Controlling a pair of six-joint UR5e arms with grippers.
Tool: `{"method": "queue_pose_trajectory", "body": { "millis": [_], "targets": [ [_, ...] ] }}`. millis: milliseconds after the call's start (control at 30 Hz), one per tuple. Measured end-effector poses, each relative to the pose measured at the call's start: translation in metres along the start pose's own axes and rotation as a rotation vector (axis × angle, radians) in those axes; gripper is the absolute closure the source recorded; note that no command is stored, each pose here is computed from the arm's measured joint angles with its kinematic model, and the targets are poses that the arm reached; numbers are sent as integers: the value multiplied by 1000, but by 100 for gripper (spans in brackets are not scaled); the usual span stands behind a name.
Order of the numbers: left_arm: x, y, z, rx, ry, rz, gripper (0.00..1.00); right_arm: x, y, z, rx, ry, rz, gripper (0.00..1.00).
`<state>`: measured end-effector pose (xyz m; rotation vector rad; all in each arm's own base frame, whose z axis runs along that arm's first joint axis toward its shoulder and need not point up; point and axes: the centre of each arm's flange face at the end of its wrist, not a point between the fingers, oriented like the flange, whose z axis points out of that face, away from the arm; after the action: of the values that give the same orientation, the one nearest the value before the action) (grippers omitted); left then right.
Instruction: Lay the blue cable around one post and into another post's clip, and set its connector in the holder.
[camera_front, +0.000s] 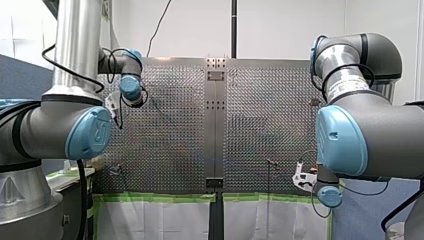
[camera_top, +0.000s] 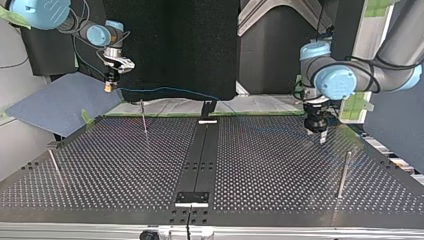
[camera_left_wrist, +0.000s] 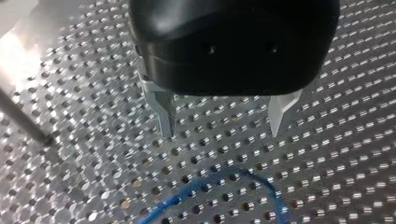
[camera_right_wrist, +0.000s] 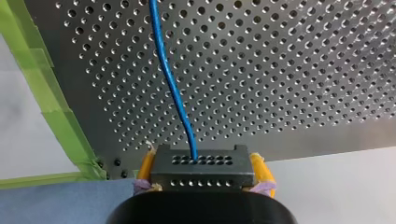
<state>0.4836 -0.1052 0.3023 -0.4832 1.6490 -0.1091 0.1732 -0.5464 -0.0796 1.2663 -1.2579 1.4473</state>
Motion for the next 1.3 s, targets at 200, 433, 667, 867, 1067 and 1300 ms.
{"method": "queue_pose_trajectory", "body": {
  "millis": [200,433,667,867,1067,1300],
  "targets": [
    [4,0,-26,35,32,-7,1,-1,-1,-1,0,-10,1,100],
    [-2,-6,-50,96,37,-33,1,-2,-3,-2,3,-21,-2,100],
    [-22,-8,-68,77,9,-20,1,-3,-4,-3,9,-23,-12,100],
    [-41,-7,-86,41,-20,12,1,-3,-6,-3,11,-24,-15,100],
    [-59,-2,-100,-6,-63,15,1,-3,-6,-3,11,-26,-15,100],
    [-63,8,-97,-56,-92,-1,1,-3,-6,-3,11,-27,-17,100]
  ]
}}
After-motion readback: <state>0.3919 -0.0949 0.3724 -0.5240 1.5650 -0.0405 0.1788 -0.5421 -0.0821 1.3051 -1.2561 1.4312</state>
